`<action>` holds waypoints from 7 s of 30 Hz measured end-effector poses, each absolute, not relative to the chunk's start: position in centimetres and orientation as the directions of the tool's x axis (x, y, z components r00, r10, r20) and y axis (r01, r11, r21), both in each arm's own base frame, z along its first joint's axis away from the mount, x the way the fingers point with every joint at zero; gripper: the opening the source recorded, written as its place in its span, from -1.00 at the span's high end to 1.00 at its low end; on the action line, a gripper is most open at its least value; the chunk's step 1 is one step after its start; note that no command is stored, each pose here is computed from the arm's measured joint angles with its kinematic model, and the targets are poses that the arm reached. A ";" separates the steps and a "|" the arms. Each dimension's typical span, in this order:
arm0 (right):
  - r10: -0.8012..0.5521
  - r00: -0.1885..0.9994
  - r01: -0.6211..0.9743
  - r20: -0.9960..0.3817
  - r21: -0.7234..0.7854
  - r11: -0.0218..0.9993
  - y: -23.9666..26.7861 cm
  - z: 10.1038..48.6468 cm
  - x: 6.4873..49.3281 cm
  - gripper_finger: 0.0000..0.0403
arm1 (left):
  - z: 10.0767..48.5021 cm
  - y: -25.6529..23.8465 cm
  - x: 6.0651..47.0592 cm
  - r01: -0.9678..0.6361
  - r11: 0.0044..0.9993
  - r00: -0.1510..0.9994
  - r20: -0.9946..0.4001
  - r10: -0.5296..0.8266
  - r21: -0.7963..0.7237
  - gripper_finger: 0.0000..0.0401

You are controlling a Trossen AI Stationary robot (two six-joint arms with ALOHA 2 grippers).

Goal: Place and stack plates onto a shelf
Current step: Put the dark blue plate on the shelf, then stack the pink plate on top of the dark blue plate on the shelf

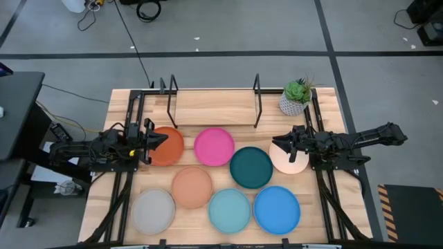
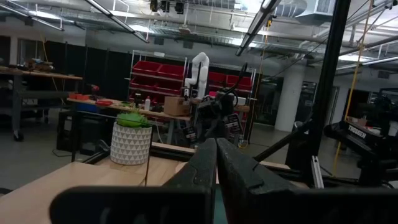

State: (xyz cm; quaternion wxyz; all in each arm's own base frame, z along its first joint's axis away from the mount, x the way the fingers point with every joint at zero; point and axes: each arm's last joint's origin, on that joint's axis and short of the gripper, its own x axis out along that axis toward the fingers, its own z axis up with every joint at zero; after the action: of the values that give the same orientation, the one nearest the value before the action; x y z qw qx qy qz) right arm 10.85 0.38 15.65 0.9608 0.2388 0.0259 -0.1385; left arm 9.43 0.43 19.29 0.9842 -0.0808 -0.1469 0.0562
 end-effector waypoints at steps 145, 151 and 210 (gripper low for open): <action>-0.314 0.258 -0.216 -0.914 -0.372 0.903 6.3 23.6 38.5 0.92 | 18.5 1.0 9.5 -0.304 0.949 0.929 0.195 0.315 -0.086 0.33; -0.292 0.278 -0.192 -0.915 -0.351 0.917 1.6 23.6 39.6 0.92 | 18.1 1.0 9.6 -0.298 0.946 0.937 0.152 0.315 -0.124 0.33; -0.134 0.282 -0.566 -0.950 -0.278 0.776 -0.2 19.9 39.4 -0.06 | 17.2 1.0 9.7 -0.282 0.914 0.948 0.064 0.313 -0.292 0.33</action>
State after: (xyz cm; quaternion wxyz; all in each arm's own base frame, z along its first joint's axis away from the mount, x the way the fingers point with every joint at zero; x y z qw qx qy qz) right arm 39.37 -0.18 19.90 0.7419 -0.3012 0.5810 0.1458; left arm 9.68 0.96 17.21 0.9767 -0.1412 -0.0550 0.1522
